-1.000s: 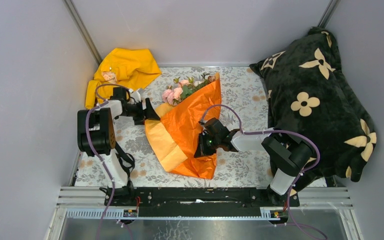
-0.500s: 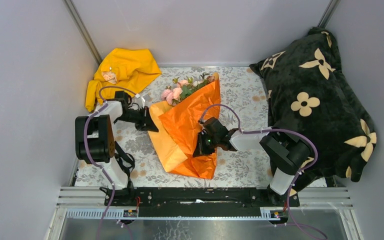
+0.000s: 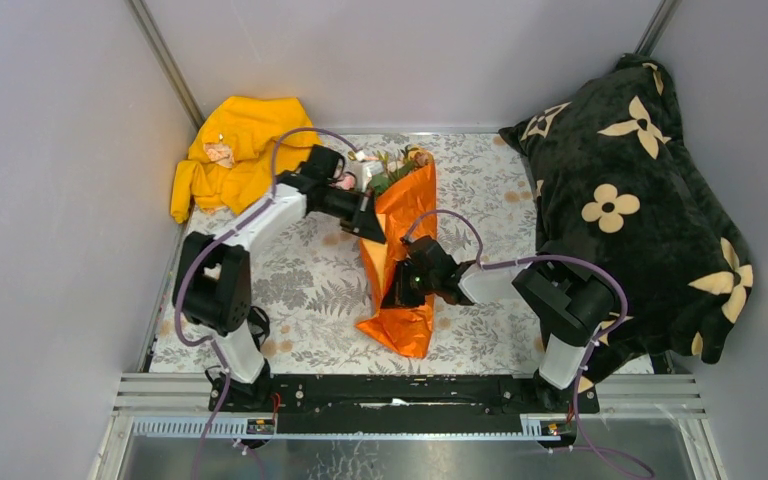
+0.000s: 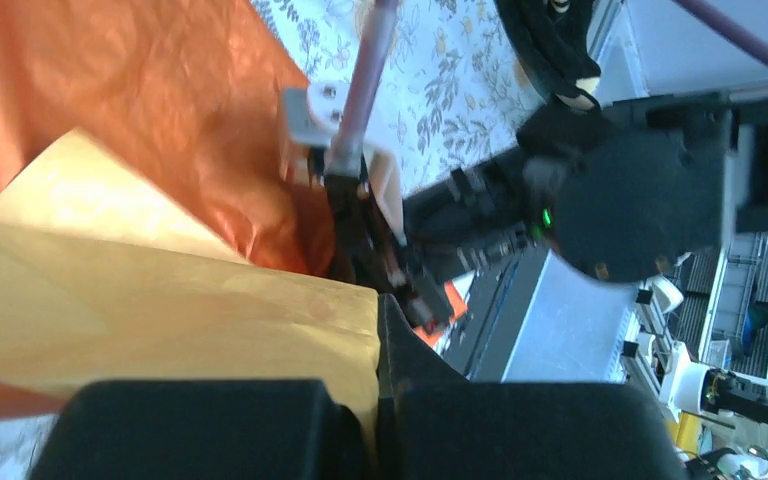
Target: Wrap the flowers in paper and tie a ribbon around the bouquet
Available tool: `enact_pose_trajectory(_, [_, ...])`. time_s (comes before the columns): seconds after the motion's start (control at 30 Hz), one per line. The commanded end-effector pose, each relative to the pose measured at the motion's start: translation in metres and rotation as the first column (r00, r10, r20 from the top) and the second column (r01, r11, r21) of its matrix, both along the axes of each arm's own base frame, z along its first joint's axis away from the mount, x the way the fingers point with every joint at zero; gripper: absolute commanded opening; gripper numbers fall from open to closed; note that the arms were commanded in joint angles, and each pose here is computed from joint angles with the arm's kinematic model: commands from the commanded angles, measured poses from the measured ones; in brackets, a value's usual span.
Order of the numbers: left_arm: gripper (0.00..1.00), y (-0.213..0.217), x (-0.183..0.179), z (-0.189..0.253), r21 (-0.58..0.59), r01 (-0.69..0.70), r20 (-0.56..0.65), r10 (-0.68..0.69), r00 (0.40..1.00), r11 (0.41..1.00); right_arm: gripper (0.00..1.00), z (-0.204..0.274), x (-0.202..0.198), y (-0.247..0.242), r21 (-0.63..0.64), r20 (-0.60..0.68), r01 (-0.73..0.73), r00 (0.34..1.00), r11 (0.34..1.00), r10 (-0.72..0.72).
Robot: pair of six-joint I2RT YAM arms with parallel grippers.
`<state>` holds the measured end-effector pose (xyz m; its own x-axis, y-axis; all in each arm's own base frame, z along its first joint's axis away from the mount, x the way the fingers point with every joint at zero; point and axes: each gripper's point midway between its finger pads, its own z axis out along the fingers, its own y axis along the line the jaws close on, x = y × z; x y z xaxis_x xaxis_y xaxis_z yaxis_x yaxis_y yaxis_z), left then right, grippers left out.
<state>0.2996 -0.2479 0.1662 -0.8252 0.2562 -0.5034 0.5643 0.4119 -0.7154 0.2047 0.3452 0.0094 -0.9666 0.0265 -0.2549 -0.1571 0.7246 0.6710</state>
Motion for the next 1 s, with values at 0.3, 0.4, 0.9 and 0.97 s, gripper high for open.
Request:
enact_pose_trajectory(0.3, [0.00, -0.063, 0.069, -0.104, 0.164, -0.065, 0.005, 0.065, 0.998, 0.984, 0.00, 0.009, 0.009, -0.019, 0.021, 0.047, 0.179, 0.983, 0.984, -0.180])
enact_pose_trajectory(0.4, [0.00, -0.057, 0.072, -0.124, 0.215, -0.078, 0.014, 0.077, 0.997, 0.973, 0.00, 0.021, 0.012, -0.036, -0.014, 0.089, 0.239, 0.967, 0.971, -0.237])
enact_pose_trajectory(0.9, [0.00, -0.053, 0.078, -0.118, 0.240, -0.110, 0.088, 0.091, 0.992, 0.964, 0.28, 0.023, 0.023, -0.135, -0.251, 0.186, 0.338, 0.936, 0.907, -0.297])
enact_pose_trajectory(0.97, [0.00, -0.059, 0.076, -0.102, 0.226, -0.108, 0.118, 0.082, 0.990, 0.968, 0.28, 0.018, 0.029, -0.124, -0.183, 0.135, 0.266, 0.960, 0.947, -0.244])
